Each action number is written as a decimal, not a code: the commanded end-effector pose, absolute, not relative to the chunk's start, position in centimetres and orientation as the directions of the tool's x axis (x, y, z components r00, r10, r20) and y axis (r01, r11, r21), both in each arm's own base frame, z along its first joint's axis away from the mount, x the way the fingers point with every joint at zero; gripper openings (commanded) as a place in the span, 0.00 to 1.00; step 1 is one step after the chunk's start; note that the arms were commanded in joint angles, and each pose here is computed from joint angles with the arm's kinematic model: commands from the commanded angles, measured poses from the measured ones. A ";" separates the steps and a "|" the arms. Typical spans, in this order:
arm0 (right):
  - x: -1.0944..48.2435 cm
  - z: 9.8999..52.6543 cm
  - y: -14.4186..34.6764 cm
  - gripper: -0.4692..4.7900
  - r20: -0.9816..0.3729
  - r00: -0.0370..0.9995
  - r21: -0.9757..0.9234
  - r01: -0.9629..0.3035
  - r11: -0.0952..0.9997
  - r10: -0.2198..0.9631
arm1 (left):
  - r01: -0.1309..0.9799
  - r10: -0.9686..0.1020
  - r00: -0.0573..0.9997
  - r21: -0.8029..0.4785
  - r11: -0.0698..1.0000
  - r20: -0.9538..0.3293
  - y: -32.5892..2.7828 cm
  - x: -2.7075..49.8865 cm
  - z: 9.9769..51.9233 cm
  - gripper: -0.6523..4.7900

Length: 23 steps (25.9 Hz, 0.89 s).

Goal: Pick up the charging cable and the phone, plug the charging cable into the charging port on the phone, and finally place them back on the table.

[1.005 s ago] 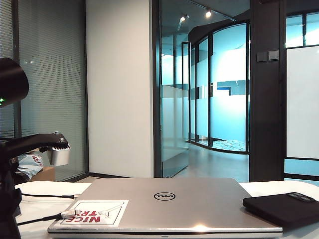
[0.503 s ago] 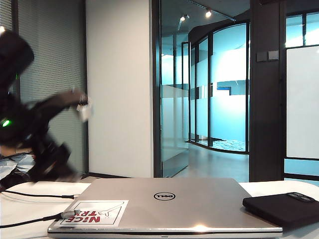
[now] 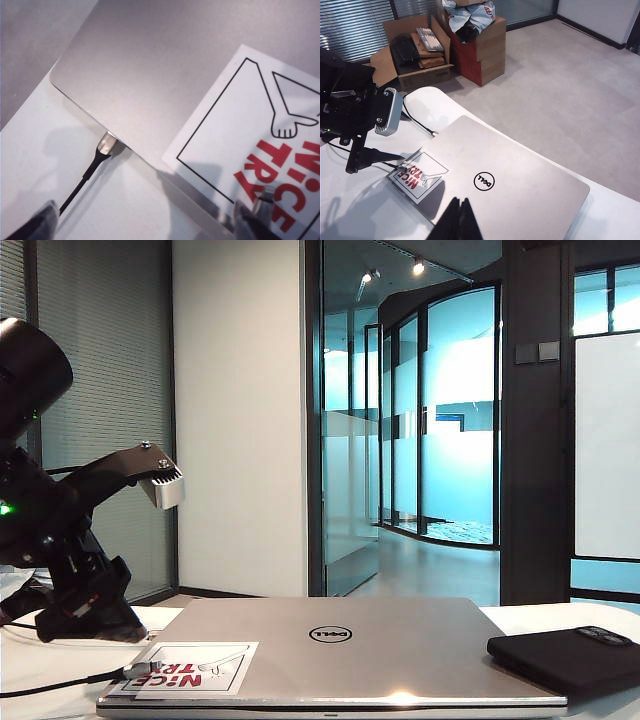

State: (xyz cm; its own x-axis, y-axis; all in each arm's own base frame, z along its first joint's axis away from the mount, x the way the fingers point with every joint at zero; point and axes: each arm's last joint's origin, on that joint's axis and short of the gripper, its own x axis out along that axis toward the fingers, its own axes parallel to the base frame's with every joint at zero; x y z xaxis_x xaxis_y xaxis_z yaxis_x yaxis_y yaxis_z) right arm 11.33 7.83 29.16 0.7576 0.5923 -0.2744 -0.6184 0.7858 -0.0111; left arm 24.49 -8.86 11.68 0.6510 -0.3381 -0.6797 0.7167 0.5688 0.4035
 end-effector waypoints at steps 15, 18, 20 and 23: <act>11.3 29.5 7.8 0.09 -0.256 0.762 -0.016 -0.618 0.786 0.595 | 0.766 -0.315 0.559 0.332 0.550 -0.767 -8.3 22.8 12.6 0.98; 11.3 29.5 7.8 0.09 -0.256 0.762 -0.016 -0.618 0.786 0.595 | 0.770 -0.312 0.550 0.326 0.549 -0.774 -8.3 22.7 12.5 0.98; 11.3 29.5 7.8 0.09 -0.256 0.762 -0.016 -0.618 0.786 0.595 | 0.772 -0.310 0.545 0.322 0.547 -0.779 -8.3 22.8 12.3 0.98; 11.3 29.5 7.8 0.09 -0.256 0.762 -0.016 -0.618 0.786 0.595 | 0.780 -0.303 0.526 0.309 0.544 -0.795 -8.3 22.8 11.7 0.98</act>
State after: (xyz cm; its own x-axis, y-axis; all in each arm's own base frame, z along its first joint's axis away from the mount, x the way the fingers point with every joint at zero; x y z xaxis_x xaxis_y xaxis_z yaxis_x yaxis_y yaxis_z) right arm 11.34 7.83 29.16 0.7572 0.5925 -0.2747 -0.6187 0.7856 -0.0109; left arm 22.75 -8.25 11.75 0.5301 -0.2959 -0.7946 0.7756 0.5480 0.3133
